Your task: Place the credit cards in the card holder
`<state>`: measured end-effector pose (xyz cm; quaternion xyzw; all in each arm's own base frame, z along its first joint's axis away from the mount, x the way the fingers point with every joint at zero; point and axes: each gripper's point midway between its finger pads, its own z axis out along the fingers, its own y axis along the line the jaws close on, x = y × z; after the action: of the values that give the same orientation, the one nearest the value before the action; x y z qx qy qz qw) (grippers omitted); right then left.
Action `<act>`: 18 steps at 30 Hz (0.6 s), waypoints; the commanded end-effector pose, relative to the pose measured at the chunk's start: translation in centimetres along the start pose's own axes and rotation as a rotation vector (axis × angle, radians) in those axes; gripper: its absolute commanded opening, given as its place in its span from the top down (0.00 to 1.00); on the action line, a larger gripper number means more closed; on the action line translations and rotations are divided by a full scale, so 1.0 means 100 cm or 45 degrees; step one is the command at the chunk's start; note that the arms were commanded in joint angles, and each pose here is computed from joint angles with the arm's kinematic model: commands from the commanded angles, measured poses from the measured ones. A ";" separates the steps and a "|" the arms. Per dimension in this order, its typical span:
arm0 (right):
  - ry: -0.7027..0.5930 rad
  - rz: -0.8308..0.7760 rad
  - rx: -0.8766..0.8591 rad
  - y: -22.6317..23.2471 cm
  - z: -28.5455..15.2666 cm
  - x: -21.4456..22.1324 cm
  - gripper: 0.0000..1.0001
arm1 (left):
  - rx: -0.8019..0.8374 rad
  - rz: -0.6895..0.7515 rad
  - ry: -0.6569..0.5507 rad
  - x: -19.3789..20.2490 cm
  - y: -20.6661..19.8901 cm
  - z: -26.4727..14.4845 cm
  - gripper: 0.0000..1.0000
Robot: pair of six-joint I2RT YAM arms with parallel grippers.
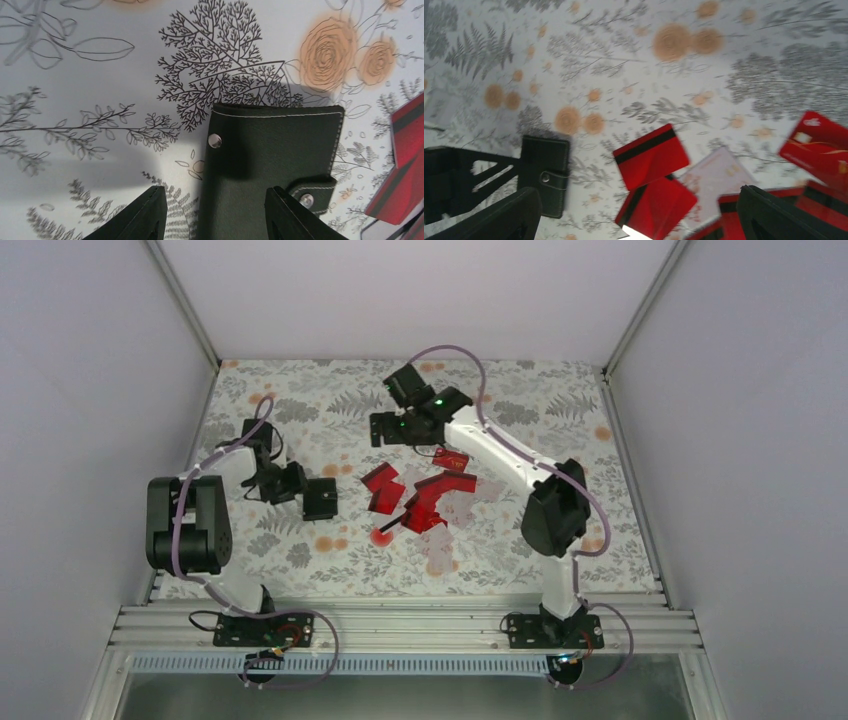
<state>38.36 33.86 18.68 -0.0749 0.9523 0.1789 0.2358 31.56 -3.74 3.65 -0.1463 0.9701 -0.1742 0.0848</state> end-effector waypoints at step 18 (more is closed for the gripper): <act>0.315 -0.137 -0.044 0.046 0.059 0.073 0.09 | 0.076 0.004 0.146 0.058 -0.023 0.034 0.66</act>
<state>34.59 39.93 12.93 -0.1409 0.9629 0.1750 0.1493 29.98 -6.76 1.96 -0.1326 0.9674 -0.1983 0.0848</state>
